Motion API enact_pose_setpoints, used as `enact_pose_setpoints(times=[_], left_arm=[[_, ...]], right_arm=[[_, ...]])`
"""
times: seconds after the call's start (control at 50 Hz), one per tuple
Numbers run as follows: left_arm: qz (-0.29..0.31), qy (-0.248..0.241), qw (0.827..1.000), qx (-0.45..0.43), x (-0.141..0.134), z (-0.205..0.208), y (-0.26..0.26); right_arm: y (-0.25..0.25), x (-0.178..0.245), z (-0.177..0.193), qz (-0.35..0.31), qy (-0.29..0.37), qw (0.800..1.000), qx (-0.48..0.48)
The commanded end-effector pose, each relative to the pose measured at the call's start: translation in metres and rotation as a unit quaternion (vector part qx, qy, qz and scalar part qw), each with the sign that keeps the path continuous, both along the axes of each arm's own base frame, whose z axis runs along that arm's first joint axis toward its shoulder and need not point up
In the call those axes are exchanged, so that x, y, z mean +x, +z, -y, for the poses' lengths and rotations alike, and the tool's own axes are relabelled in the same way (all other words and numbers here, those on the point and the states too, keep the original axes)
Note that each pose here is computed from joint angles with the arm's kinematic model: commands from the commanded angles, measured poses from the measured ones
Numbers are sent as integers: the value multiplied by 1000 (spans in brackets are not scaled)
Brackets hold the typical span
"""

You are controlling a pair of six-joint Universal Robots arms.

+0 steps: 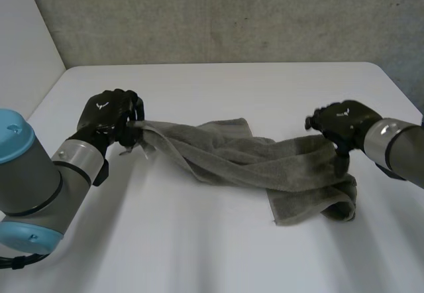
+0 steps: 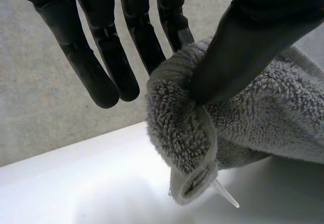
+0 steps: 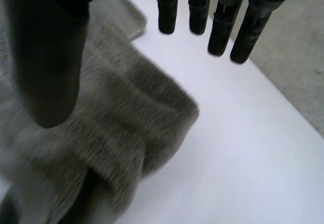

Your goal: Fold the towel.

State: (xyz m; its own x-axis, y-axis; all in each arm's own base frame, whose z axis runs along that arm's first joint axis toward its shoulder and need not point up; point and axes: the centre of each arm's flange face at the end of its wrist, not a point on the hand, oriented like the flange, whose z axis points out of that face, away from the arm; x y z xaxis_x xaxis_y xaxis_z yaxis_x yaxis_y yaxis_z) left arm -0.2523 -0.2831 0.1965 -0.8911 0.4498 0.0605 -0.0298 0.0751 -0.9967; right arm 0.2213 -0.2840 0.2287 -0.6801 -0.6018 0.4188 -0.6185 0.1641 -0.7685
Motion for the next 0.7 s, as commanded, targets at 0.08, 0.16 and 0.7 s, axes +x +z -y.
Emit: enact_pose_setpoints(times=[0.08, 0.16, 0.7], left_arm=[[1, -15, 1000, 9, -1, -5, 3], [0, -15, 1000, 6, 0, -5, 6], [2, -8, 1000, 13, 5, -4, 2]], right_arm=[[-6, 1, -53, 10, 85, 995, 44], [-6, 3, -72, 28, 114, 992, 56], [-92, 3, -89, -11, 153, 987, 42]])
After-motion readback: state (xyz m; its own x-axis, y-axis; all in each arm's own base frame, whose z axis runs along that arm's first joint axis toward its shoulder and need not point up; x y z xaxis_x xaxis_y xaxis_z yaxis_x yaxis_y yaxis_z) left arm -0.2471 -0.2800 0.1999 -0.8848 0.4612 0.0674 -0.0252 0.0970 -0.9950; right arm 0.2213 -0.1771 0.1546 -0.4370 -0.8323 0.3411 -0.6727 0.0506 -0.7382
